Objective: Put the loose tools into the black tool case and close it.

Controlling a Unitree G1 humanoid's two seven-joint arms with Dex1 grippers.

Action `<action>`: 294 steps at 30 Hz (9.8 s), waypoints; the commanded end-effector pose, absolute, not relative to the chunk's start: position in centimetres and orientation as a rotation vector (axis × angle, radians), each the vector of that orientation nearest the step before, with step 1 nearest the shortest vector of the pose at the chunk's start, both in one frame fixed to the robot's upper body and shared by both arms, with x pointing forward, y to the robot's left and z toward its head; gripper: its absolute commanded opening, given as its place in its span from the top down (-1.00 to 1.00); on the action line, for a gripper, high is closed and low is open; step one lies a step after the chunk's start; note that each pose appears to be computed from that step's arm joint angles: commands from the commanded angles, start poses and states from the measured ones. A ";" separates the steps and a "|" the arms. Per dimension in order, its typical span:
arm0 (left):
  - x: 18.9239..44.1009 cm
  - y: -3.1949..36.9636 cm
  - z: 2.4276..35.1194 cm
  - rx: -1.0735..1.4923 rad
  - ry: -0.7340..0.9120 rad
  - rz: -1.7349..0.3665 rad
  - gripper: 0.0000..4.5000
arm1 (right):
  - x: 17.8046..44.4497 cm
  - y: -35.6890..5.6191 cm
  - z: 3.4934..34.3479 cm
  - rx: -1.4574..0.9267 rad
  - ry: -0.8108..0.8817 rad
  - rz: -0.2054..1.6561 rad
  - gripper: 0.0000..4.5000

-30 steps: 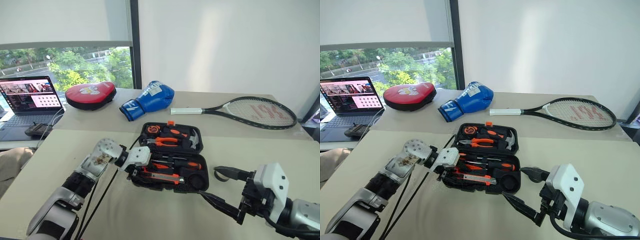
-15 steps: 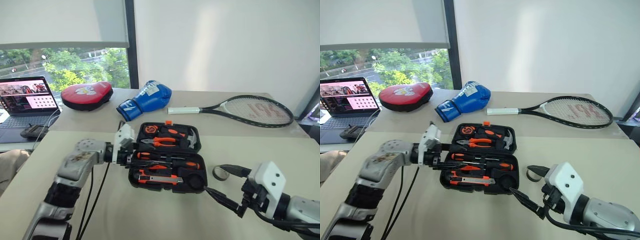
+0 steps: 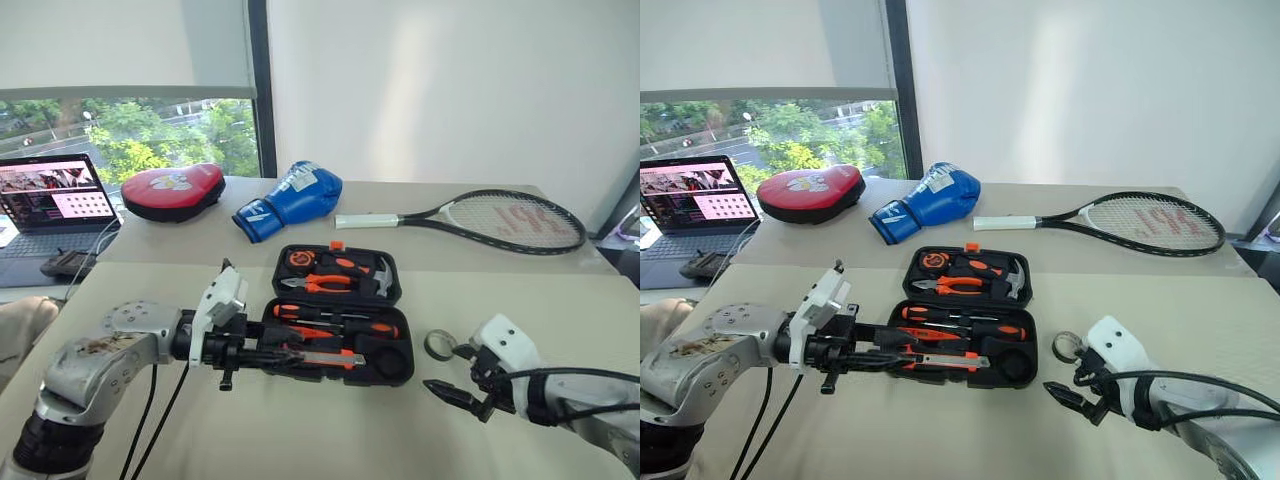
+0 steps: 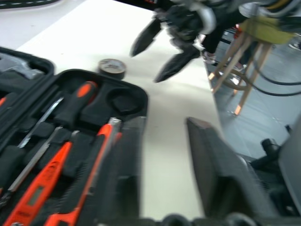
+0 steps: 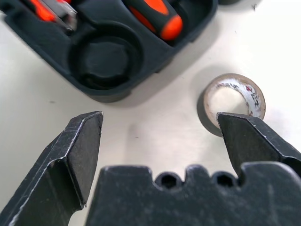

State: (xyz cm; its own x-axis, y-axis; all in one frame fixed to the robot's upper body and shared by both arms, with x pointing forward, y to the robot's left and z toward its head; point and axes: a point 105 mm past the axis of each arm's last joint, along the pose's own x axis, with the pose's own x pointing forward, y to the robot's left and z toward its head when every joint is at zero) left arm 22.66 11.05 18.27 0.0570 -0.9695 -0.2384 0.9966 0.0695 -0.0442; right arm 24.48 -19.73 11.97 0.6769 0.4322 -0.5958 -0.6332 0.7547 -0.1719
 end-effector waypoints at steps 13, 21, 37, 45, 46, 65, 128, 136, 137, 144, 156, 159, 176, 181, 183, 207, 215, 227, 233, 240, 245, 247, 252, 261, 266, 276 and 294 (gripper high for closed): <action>21.4 7.6 18.7 0.214 0.089 -1.490 -1.00 | 28.0 -21.0 9.8 -0.471 0.691 0.558 -0.54; 21.5 7.7 17.8 0.160 0.095 -1.428 -1.00 | 28.2 -20.9 10.1 -0.524 0.652 0.582 0.65; 21.3 12.7 17.8 0.064 0.019 -1.240 -1.00 | 33.0 -10.4 16.2 -0.495 0.510 0.982 0.97; 21.2 12.6 18.4 0.064 0.023 -1.178 -1.00 | 32.7 -9.6 14.1 -0.578 0.629 1.102 0.97; 21.3 12.5 18.5 0.065 0.020 -1.174 -1.00 | 32.5 -9.6 13.9 -0.588 0.640 1.117 0.97; 21.4 13.9 17.1 0.061 0.037 -1.126 -1.00 | 32.9 -10.2 14.5 -0.619 0.650 1.132 0.97; 23.6 14.8 16.9 0.057 0.055 -0.979 -1.00 | 28.0 -11.0 16.2 -0.295 0.301 1.020 0.96; 31.3 16.5 16.7 -0.046 0.209 -0.566 -1.00 | 31.1 -13.6 20.0 -0.167 0.200 0.831 0.22; 32.4 16.6 16.9 -0.066 0.226 -0.536 -1.00 | 31.6 -13.9 20.1 -0.175 0.206 0.813 0.06; 41.1 16.7 17.4 -0.060 0.422 -0.371 -1.00 | 38.4 -16.3 19.4 -0.229 0.303 0.553 -0.84; 44.9 15.0 14.0 -0.007 0.612 -0.400 -0.89 | 42.1 -17.9 16.2 -0.183 0.569 0.426 -0.85; 44.8 14.8 13.4 -0.043 0.635 -0.416 -0.47 | 42.3 -17.7 14.8 -0.147 0.624 0.445 -0.74; 45.8 10.0 21.7 -0.119 0.200 -0.721 1.00 | 46.7 -13.9 21.8 -0.190 0.125 0.514 0.99; 45.3 9.4 23.1 0.048 0.039 -0.782 1.00 | 46.5 -13.2 23.3 -0.204 0.018 0.552 0.99; 44.5 8.9 23.6 0.080 -0.017 -0.829 1.00 | 46.0 -13.1 23.6 -0.238 -0.021 0.573 0.99; 29.4 12.4 18.1 0.574 -0.053 -1.213 1.00 | 33.6 -13.6 19.9 -0.481 0.018 0.756 0.99; 27.1 16.5 15.0 0.613 0.081 -1.202 1.00 | 30.4 -14.5 17.8 -0.515 0.160 0.797 0.99; 24.3 19.4 13.4 0.561 0.179 -1.189 0.40 | 26.2 -17.5 15.9 -0.606 0.387 0.904 1.00; 22.8 22.0 12.9 0.301 0.348 -1.137 -0.54 | 23.8 -19.4 16.7 -0.600 0.450 0.915 0.10; 26.1 22.3 15.4 0.124 0.253 -0.963 -0.44 | 19.1 -19.5 16.8 -0.409 0.577 1.033 0.04; 27.6 20.2 17.0 0.052 0.185 -0.957 0.28 | 16.7 -15.5 13.8 -0.319 0.668 1.229 0.72; 28.2 19.2 17.3 0.039 0.165 -0.954 0.62 | 16.9 -14.1 12.2 -0.317 0.690 1.250 1.00; 29.2 16.9 18.3 0.003 0.136 -0.957 0.98 | 21.4 -11.7 10.5 -0.382 0.610 1.153 1.00; 31.9 13.2 21.7 0.023 0.079 -0.992 0.98 | 31.7 -7.3 12.1 -0.399 0.450 1.005 1.00; 34.4 10.7 19.2 0.108 0.167 -0.995 0.98 | 30.4 -7.7 13.3 -0.334 0.375 1.041 1.00; 35.2 12.4 11.2 0.277 0.424 -0.979 1.00 | 26.4 -8.5 13.8 -0.132 0.357 0.906 -0.26; 34.6 12.6 11.0 0.296 0.437 -1.031 1.00 | 27.2 -5.2 13.2 -0.050 0.398 0.830 -0.26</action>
State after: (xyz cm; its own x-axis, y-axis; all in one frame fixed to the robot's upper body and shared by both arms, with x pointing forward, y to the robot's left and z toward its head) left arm 35.14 11.46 14.30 0.4645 -0.8027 -0.3741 0.8805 0.4638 0.0980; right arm 27.33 -5.46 12.48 0.6086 0.6938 -0.3851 -0.7104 0.6926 0.1249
